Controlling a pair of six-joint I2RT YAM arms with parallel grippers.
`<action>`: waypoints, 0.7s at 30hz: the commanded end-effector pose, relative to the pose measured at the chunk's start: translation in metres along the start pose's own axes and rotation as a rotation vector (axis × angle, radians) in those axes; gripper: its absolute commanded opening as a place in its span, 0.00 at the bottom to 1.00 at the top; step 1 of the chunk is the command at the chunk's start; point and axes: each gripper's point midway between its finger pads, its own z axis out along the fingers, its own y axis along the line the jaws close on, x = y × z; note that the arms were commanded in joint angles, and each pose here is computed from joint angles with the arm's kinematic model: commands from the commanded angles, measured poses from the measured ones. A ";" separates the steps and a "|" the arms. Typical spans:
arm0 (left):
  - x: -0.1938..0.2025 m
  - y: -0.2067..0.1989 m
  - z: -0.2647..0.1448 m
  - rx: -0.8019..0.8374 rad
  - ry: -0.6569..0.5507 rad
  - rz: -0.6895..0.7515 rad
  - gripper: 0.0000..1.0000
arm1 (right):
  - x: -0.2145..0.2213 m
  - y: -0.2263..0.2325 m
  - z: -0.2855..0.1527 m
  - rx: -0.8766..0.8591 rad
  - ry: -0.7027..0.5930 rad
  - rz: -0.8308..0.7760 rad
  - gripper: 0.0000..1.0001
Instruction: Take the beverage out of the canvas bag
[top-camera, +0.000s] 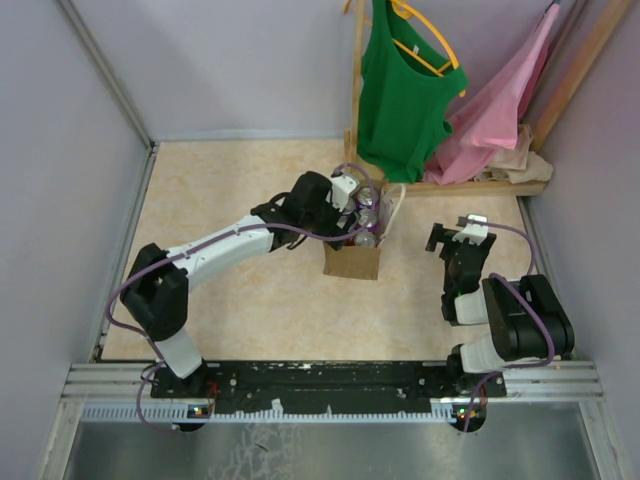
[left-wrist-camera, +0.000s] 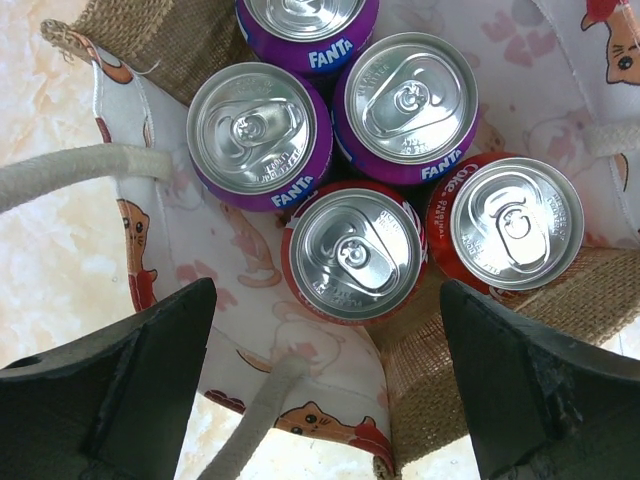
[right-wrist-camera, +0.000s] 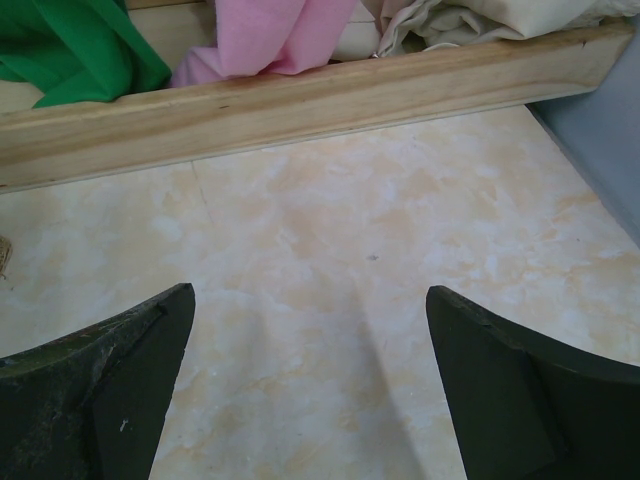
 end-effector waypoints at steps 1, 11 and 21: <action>0.010 0.003 0.004 -0.019 0.031 0.033 0.99 | -0.016 0.001 0.005 0.002 -0.052 0.020 0.99; 0.025 0.002 0.021 -0.010 0.090 0.056 0.98 | -0.016 0.001 0.005 0.002 -0.052 0.022 0.99; 0.032 -0.008 0.034 0.044 0.113 0.053 0.83 | -0.016 0.001 0.005 0.002 -0.052 0.021 0.99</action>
